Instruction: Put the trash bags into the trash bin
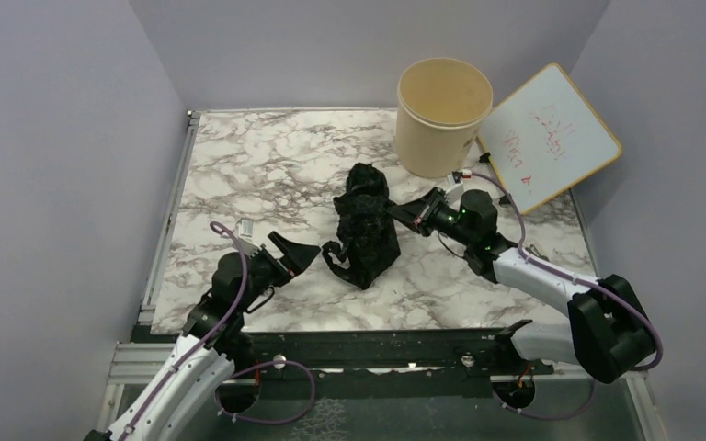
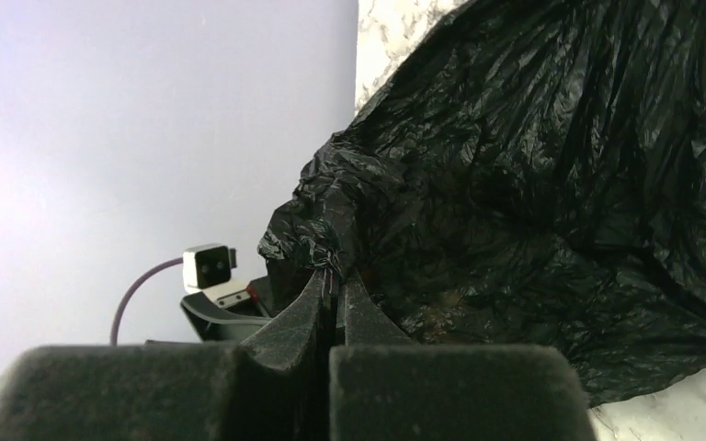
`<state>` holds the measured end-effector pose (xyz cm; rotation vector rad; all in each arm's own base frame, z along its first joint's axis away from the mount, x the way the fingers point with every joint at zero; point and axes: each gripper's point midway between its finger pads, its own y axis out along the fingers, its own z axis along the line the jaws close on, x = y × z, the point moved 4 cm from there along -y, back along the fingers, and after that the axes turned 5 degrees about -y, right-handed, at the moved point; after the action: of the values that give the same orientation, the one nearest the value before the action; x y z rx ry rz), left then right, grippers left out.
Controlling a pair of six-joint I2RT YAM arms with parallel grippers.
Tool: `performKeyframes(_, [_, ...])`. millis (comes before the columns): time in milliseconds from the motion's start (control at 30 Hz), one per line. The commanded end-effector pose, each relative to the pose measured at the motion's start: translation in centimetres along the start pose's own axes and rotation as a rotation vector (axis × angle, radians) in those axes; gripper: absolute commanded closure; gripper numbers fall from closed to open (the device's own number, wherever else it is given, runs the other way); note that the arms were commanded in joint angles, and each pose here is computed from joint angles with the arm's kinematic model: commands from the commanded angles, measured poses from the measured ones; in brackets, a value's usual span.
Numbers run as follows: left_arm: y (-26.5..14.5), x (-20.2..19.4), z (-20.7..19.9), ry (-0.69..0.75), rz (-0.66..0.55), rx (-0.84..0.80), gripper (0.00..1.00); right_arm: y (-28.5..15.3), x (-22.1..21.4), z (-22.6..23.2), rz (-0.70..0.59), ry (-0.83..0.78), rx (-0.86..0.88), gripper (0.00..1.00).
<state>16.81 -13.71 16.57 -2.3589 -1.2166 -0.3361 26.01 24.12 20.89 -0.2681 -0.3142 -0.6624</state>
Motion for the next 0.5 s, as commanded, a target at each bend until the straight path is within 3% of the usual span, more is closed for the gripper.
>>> performKeyframes(0, [1.1,-2.4,-0.1,0.040,0.122,-0.150,0.01,0.0,0.2,1.5,0.054,-0.017,0.043,1.00])
performKeyframes(200, [2.6,-4.5,2.4,0.153,0.220,-0.169,0.01,-0.1,0.9,0.6,0.066,-0.075,-0.116,0.99])
performKeyframes(467, [4.8,-5.0,2.0,0.246,0.283,-0.218,0.01,0.2,0.3,0.2,0.111,-0.025,-0.118,1.00])
